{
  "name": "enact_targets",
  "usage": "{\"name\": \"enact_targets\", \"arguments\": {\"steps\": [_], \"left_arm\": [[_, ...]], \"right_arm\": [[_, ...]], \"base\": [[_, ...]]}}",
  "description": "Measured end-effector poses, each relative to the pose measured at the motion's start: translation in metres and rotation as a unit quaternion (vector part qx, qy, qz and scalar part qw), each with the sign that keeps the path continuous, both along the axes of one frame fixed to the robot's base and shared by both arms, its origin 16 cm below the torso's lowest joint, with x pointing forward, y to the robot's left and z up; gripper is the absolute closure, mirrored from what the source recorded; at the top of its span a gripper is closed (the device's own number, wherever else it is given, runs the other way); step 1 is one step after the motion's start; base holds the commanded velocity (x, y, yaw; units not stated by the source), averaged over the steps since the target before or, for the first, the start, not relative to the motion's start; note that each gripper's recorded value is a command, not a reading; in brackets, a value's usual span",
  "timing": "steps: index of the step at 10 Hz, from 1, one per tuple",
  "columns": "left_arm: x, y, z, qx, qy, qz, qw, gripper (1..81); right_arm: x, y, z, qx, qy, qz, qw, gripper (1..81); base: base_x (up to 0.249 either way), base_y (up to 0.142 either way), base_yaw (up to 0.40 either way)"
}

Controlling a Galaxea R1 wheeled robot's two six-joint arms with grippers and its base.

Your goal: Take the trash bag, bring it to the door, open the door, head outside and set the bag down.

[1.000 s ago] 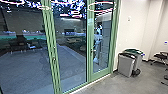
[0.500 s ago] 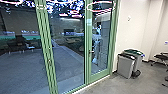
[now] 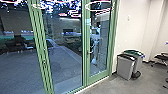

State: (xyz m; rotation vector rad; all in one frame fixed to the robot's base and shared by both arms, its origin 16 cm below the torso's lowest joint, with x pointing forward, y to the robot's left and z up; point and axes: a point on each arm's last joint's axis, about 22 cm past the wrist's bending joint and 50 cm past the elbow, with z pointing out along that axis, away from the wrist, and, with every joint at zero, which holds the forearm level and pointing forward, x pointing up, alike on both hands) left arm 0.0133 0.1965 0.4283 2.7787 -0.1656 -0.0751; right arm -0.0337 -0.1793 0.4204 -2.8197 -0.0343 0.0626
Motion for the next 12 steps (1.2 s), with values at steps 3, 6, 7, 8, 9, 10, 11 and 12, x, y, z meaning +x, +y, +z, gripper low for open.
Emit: {"name": "enact_targets", "arguments": {"steps": [3,6,7,8,9,10,11,12], "left_arm": [[0.0002,0.0001,0.0000,0.000,0.000,0.000,1.0000,81.1],[0.0003,0.0005,0.0000,0.001,0.000,0.000,1.0000,81.1],[-0.0002,0.0005,-0.0001,0.001,0.000,0.000,1.0000,81.1],[0.0002,0.0006,0.0000,0.001,0.000,0.000,1.0000,81.1],[0.0004,0.0005,-0.0001,0.001,0.000,0.000,1.0000,81.1],[0.0000,0.0005,-0.0001,0.001,0.000,0.000,1.0000,81.1],[-0.0001,0.0005,-0.0001,0.001,0.000,0.000,1.0000,81.1],[-0.0002,0.0005,-0.0001,0.001,0.000,0.000,1.0000,81.1]], "right_arm": [[0.0000,-0.0002,0.0000,0.000,0.000,0.000,1.0000,1.0],[0.0000,-0.0002,0.0000,0.000,0.000,0.000,1.0000,1.0],[0.0000,-0.0002,0.0000,0.000,0.000,0.000,1.0000,1.0],[0.0000,-0.0002,0.0000,0.000,0.000,0.000,1.0000,1.0],[0.0001,-0.0002,0.0000,0.000,0.000,0.000,1.0000,1.0],[0.0001,-0.0002,0.0000,0.000,0.000,0.000,1.0000,1.0],[-0.0005,-0.0002,-0.0001,0.000,0.000,0.000,1.0000,1.0],[0.0000,-0.0002,0.0000,0.000,0.000,0.000,1.0000,1.0]], "base": [[0.145,-0.078,0.000],[0.145,-0.075,0.000],[0.145,-0.073,0.000],[0.141,-0.064,0.000],[0.140,-0.063,0.000],[0.139,-0.063,0.000],[0.138,-0.062,0.000],[0.138,-0.062,0.000]]}}
